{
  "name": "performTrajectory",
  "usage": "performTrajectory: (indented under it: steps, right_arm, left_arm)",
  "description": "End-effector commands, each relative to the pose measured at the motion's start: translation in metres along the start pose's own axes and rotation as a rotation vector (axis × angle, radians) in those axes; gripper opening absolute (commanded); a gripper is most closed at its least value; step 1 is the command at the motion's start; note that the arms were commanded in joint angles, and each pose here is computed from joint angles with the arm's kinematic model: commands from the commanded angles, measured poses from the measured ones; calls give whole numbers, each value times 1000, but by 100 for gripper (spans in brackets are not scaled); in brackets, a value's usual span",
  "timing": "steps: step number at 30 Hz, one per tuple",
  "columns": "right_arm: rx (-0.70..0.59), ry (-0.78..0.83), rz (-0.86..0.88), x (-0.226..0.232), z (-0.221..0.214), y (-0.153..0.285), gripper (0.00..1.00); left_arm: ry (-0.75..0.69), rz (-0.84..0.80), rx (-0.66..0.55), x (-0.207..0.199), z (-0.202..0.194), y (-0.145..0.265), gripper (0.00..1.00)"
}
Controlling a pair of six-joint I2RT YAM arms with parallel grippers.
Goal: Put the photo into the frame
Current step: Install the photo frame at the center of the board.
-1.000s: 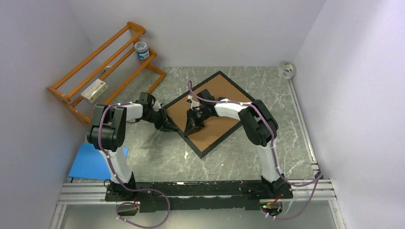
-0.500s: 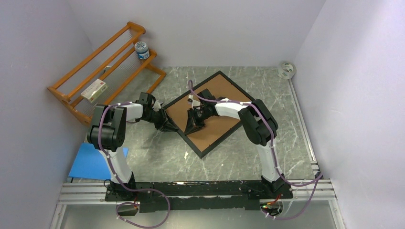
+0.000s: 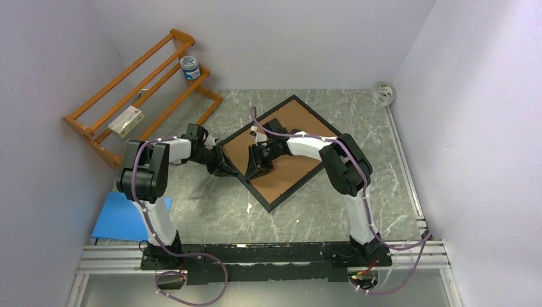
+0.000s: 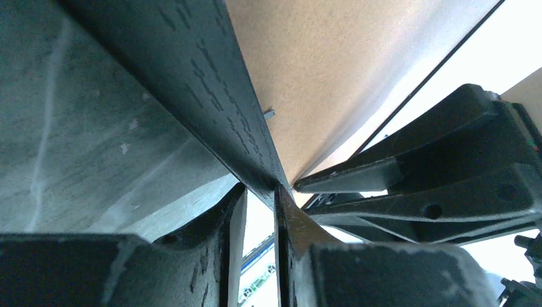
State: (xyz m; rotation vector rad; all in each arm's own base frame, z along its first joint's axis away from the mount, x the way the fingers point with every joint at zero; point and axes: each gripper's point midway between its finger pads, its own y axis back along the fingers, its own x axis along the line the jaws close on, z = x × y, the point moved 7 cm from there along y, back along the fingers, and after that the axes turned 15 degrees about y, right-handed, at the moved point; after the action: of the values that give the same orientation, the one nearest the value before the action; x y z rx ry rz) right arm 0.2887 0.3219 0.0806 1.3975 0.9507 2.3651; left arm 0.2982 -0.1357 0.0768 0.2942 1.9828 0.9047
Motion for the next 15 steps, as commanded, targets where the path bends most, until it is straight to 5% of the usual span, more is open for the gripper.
performTrajectory:
  steps: [1, 8, 15]
  right_arm:
    - [97, 6, -496, -87, -39, -1, 33]
    - [26, 61, -590, -74, -21, 27, 35]
    - [-230, 127, -522, -12, 19, 74, 37]
  left_arm:
    - [13, 174, -76, 32, 6, -9, 25]
    - [-7, 181, -95, 28, 8, -6, 26]
    - [-166, 126, -153, -9, 16, 18, 39]
